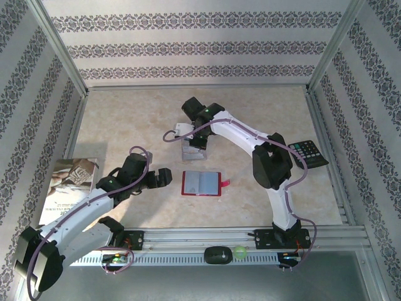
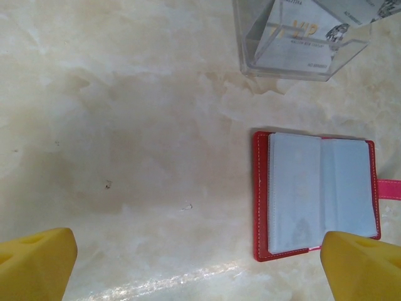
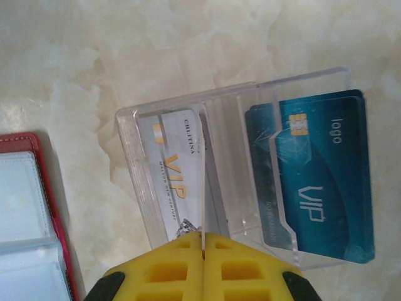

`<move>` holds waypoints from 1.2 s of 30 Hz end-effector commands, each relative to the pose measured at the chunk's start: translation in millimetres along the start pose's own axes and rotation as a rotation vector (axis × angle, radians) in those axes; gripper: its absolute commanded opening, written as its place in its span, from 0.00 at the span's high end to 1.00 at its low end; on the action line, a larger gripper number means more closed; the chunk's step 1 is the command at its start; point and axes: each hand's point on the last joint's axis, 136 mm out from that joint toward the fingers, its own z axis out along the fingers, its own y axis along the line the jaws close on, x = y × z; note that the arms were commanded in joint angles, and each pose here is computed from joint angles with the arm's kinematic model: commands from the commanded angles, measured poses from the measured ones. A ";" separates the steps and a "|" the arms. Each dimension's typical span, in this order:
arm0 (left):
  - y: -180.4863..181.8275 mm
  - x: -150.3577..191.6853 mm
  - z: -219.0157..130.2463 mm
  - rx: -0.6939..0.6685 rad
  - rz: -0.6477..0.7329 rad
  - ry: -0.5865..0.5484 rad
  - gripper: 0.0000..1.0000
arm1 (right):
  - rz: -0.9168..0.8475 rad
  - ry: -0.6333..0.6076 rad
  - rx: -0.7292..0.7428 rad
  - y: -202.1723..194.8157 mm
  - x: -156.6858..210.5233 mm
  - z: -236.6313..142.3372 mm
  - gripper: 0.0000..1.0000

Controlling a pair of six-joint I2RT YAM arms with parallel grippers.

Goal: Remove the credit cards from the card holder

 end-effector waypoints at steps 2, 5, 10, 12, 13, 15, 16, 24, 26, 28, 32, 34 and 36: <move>11.6 6.4 4.1 -0.035 -0.024 0.029 0.00 | -0.038 0.035 -0.024 5.2 2.6 2.4 1.00; 12.3 6.0 6.1 -0.034 -0.029 0.030 0.00 | -0.043 0.035 -0.048 9.8 2.2 4.6 1.00; 12.2 4.5 7.1 -0.030 -0.032 0.029 0.00 | -0.046 0.053 -0.058 12.1 1.1 12.8 1.00; 11.7 4.4 7.3 -0.026 -0.034 0.029 0.00 | -0.040 0.049 -0.039 9.2 -1.7 13.7 0.96; 11.2 4.1 7.0 -0.023 -0.035 0.029 0.00 | -0.031 0.045 -0.023 5.2 -2.6 13.6 0.91; 10.3 3.9 6.4 -0.017 -0.037 0.027 0.00 | -0.020 0.020 0.013 -1.3 -9.1 9.5 0.76; 8.8 3.8 5.9 -0.008 -0.036 0.025 0.00 | -0.008 0.000 0.035 -5.4 -12.9 5.8 0.71; 0.8 -2.6 -0.9 0.053 -0.065 -0.031 0.00 | 0.134 -0.321 0.209 -27.3 -60.3 -67.5 0.59; 0.2 -4.4 -2.0 0.063 -0.073 -0.049 0.00 | 0.219 -0.395 0.210 -22.2 -65.4 -84.7 0.58; -1.0 -5.3 -1.9 0.077 -0.081 -0.063 0.00 | 0.317 -0.455 0.198 -13.3 -68.0 -94.6 0.58; -5.2 -5.6 4.4 0.125 -0.107 -0.080 0.00 | 0.542 -0.547 0.166 11.8 -63.5 -100.0 0.58; -6.0 -5.0 8.1 0.140 -0.120 -0.083 0.00 | 0.633 -0.564 0.141 26.6 -57.5 -98.4 0.58; -7.7 -5.3 11.5 0.155 -0.126 -0.082 0.00 | 0.717 -0.552 0.135 38.9 -47.5 -96.4 0.58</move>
